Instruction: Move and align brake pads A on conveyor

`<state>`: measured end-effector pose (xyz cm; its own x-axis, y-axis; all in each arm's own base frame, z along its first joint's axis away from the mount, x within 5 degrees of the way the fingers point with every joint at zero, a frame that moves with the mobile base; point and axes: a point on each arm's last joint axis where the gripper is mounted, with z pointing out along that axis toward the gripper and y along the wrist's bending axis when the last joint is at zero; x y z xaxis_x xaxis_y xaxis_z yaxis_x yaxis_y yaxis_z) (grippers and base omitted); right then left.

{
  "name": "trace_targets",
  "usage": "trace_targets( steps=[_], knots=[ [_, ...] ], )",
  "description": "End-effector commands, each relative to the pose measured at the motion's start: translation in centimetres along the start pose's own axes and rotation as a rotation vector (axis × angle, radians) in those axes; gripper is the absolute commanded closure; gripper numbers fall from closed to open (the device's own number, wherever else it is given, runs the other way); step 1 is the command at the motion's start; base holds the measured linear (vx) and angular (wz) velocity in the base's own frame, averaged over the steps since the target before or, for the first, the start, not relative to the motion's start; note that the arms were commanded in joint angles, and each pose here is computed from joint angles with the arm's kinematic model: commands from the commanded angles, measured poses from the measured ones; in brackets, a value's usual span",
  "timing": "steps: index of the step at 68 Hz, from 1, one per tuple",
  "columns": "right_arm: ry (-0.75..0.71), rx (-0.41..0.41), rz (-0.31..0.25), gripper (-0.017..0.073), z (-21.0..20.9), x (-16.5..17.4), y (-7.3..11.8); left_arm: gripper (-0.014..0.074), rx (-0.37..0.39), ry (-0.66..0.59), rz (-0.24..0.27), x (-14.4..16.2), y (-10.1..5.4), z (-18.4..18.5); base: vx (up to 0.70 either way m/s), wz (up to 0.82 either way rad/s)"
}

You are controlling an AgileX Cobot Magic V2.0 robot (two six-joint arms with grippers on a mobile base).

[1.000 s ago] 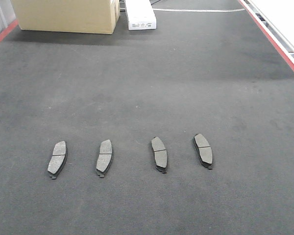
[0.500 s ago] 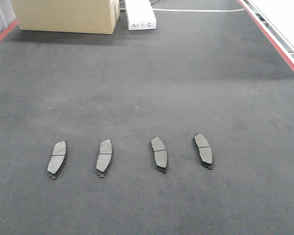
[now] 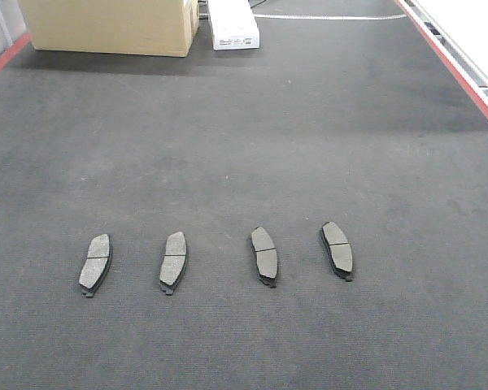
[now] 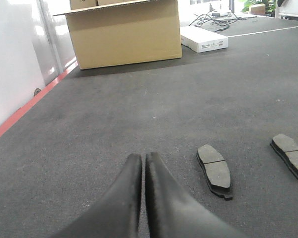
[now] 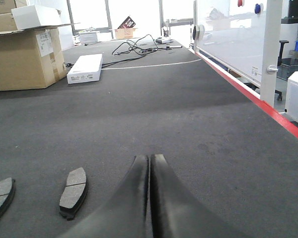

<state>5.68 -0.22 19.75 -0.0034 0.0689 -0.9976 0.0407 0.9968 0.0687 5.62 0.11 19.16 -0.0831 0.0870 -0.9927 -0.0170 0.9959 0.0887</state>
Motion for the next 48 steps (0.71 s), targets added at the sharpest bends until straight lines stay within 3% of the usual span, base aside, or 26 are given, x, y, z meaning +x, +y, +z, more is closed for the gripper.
trace_targets(
  steps=[1,48],
  knots=[
    [-0.062,0.005,-0.017,0.0569,-0.05,0.02,-0.05,0.0600,-0.012,-0.101,-0.004,-1.08,0.12,-0.20,0.00,0.00],
    [-0.062,0.005,-0.017,0.0569,-0.05,0.02,-0.05,0.0600,-0.012,-0.101,-0.004,-1.08,0.12,-0.20,0.00,0.00]
  ],
)
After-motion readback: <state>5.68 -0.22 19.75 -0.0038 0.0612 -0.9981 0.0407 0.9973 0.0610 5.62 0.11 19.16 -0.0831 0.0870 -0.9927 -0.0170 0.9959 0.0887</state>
